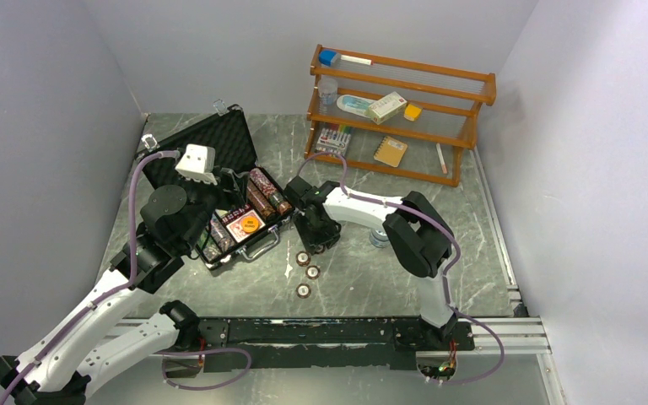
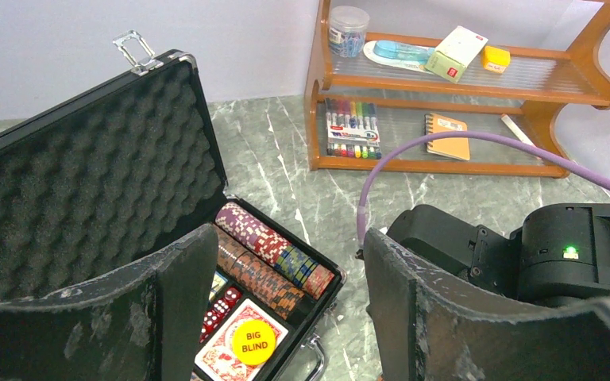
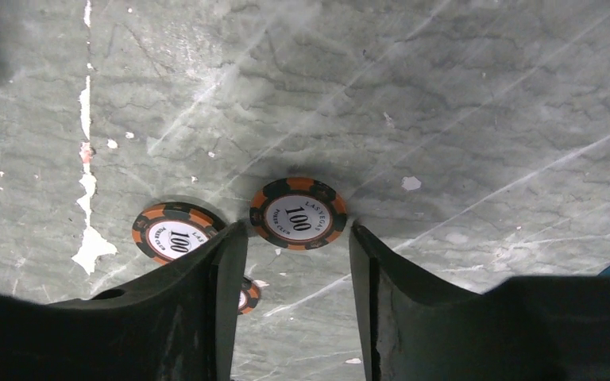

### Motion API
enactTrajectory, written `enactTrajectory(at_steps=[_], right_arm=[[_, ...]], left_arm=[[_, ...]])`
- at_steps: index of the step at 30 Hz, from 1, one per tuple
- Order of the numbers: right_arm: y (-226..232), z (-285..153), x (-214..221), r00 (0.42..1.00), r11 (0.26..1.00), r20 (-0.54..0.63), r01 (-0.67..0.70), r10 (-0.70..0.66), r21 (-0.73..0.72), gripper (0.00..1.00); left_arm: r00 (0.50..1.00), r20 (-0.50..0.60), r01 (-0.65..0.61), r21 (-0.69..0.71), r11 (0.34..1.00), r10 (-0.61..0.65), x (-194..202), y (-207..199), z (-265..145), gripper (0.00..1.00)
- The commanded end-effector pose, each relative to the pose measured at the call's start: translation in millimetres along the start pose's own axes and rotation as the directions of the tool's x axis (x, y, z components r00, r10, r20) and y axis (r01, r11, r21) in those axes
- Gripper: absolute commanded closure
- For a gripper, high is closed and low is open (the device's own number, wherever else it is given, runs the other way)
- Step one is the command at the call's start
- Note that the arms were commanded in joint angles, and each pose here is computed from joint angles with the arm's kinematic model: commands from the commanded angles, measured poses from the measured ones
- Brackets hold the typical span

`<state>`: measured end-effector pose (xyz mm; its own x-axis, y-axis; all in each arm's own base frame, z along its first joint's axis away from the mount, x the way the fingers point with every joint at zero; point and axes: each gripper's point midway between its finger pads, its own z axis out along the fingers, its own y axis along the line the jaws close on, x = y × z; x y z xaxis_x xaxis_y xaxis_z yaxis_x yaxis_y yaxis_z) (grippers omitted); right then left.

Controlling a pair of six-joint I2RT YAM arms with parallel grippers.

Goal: Pack up texas hold em set

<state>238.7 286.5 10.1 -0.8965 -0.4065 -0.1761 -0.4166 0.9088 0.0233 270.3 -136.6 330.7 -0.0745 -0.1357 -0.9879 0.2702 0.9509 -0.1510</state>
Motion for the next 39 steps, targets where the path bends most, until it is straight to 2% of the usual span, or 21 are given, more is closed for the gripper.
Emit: enactTrajectory(at_steps=[1,9,19,31,39], right_arm=[[-1.0,25.6,-2.9,1.0,1.0,0.003,0.008,-0.008,0.008,0.43],[-3.1,30.9,-2.9,1.0,1.0,-0.012,0.009,-0.009,0.03,0.43],[-8.6,34.7,1.4,1.0,0.998,-0.031,0.002,0.0,0.064,0.61],[4.0,-18.7,-28.2,0.996,1.0,0.084,-0.024,0.023,0.003,0.57],[26.0,-35.2,-29.7,0.995,0.999,0.102,0.014,-0.009,-0.048,0.56]], left_arm=[[1.0,0.008,-0.001,-0.019,1.0,0.001,-1.0,4.3,-0.3,0.28],[1.0,0.011,0.001,-0.022,1.0,0.0,-2.1,4.9,-0.8,0.28],[1.0,0.011,0.001,-0.022,1.0,0.0,-2.4,4.9,-0.9,0.28],[1.0,0.006,0.0,-0.02,1.0,0.0,-0.7,4.3,0.1,0.28],[1.0,0.009,0.001,-0.021,1.0,-0.001,-1.3,4.6,-0.3,0.28]])
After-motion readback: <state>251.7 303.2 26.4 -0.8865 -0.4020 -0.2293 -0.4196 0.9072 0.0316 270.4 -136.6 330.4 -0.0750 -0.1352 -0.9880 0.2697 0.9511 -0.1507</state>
